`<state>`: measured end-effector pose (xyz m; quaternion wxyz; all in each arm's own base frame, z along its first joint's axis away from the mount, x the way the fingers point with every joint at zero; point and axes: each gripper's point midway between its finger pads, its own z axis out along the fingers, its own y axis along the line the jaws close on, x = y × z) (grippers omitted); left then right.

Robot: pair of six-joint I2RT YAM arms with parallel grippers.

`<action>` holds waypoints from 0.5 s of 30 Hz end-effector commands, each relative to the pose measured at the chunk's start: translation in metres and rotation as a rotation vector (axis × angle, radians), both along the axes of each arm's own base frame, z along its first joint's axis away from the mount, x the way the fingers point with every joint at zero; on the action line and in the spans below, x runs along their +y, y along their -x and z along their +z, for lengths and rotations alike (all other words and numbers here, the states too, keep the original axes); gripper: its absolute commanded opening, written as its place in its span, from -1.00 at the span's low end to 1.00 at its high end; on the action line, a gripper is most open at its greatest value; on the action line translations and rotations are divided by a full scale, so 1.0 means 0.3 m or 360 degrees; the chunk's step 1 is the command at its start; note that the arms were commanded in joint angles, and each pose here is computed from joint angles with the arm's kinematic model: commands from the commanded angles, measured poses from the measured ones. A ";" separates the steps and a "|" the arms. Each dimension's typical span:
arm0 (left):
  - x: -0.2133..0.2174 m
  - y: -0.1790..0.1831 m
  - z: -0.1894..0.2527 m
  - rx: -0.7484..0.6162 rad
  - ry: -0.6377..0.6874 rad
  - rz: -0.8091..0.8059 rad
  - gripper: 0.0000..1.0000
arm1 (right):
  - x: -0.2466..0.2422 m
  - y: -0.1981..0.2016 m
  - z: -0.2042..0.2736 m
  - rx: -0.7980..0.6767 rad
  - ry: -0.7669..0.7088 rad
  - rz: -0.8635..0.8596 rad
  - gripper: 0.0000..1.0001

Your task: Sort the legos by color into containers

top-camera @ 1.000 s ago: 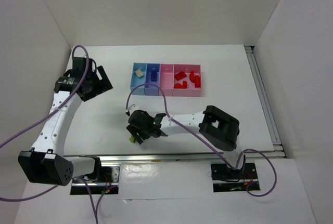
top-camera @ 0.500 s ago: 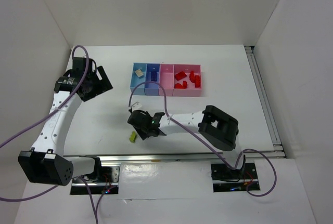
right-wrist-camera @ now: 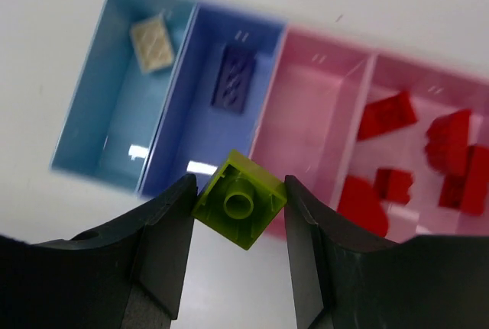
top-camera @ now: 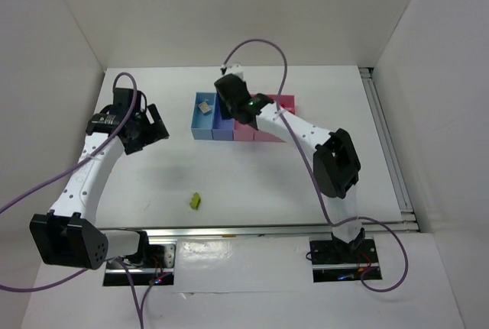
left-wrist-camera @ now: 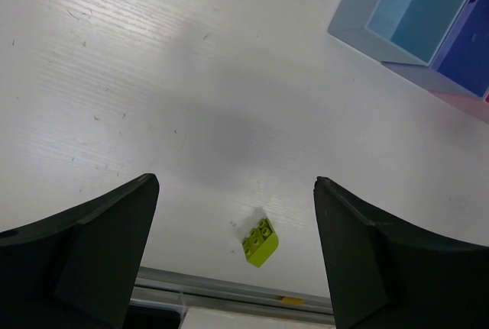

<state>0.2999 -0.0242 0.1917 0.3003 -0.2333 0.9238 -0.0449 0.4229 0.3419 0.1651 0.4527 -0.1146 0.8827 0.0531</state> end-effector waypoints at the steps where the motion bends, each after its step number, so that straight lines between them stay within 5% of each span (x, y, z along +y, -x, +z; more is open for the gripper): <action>1: -0.024 0.006 -0.005 0.0001 0.0005 -0.0043 0.87 | -0.044 -0.113 0.022 -0.0047 0.0051 -0.0067 -0.24; 15: -0.010 0.012 -0.008 0.0014 -0.0031 -0.0037 0.87 | -0.107 -0.328 -0.045 -0.0096 0.0105 -0.0212 0.02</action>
